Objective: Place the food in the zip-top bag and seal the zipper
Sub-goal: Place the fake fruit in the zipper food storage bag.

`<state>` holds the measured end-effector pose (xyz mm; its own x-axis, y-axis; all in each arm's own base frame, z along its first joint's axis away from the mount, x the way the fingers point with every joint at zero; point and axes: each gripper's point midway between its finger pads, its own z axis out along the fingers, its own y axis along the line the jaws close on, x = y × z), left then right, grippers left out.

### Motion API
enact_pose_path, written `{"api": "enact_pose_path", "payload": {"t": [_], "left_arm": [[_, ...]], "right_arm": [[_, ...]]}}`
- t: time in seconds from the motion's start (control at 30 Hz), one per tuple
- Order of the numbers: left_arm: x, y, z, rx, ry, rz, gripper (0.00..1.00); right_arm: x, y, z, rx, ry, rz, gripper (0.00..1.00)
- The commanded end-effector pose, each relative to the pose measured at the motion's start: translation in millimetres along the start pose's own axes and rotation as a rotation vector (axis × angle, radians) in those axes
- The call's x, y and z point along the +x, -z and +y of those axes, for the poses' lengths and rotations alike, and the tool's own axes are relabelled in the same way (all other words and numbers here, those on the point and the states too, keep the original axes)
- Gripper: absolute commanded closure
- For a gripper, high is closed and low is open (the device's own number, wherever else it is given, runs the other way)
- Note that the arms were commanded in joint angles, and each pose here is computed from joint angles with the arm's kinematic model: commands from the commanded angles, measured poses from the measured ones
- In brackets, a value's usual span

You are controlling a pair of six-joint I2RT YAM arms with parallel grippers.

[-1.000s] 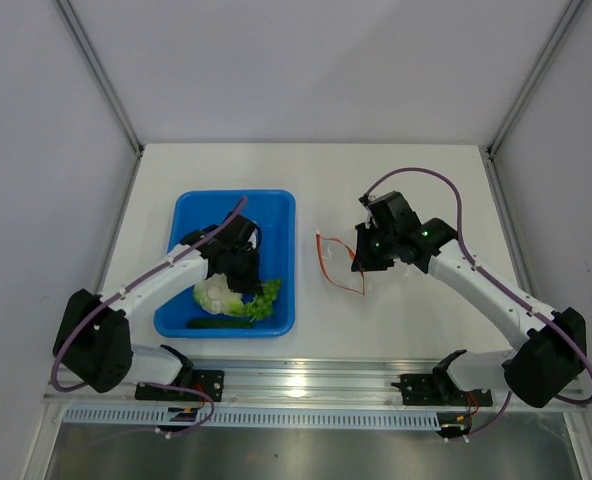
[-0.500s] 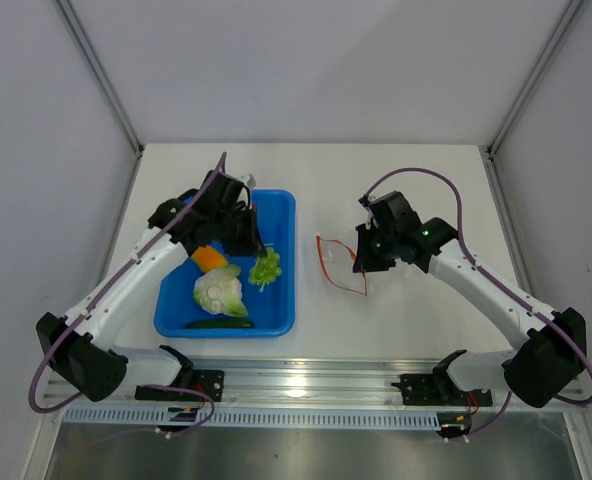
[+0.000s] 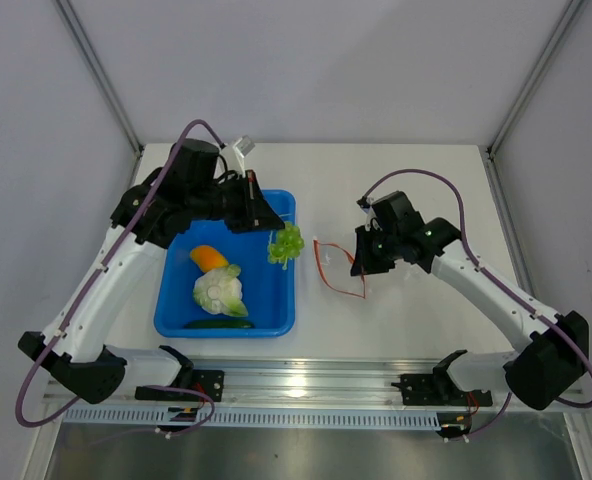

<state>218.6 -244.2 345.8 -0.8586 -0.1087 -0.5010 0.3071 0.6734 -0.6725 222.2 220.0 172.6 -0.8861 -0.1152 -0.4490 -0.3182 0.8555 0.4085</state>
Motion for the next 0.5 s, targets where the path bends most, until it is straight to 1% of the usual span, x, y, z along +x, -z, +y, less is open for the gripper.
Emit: {"api": "enact_pose_path", "payload": {"t": [0.0, 0.23, 0.47], "left_arm": [[-4, 18, -45, 0.182, 0.000, 0.002, 0.99], [-1, 17, -59, 0.252, 0.044, 0.050, 0.99], [2, 7, -60, 0.279, 0.074, 0.082, 0.99]], "right_arm": [[-16, 21, 21, -0.089, 0.038, -0.070, 1.00], [-22, 28, 36, -0.159, 0.046, -0.100, 1.00], [-27, 38, 51, -0.230, 0.068, -0.133, 1.00]]}}
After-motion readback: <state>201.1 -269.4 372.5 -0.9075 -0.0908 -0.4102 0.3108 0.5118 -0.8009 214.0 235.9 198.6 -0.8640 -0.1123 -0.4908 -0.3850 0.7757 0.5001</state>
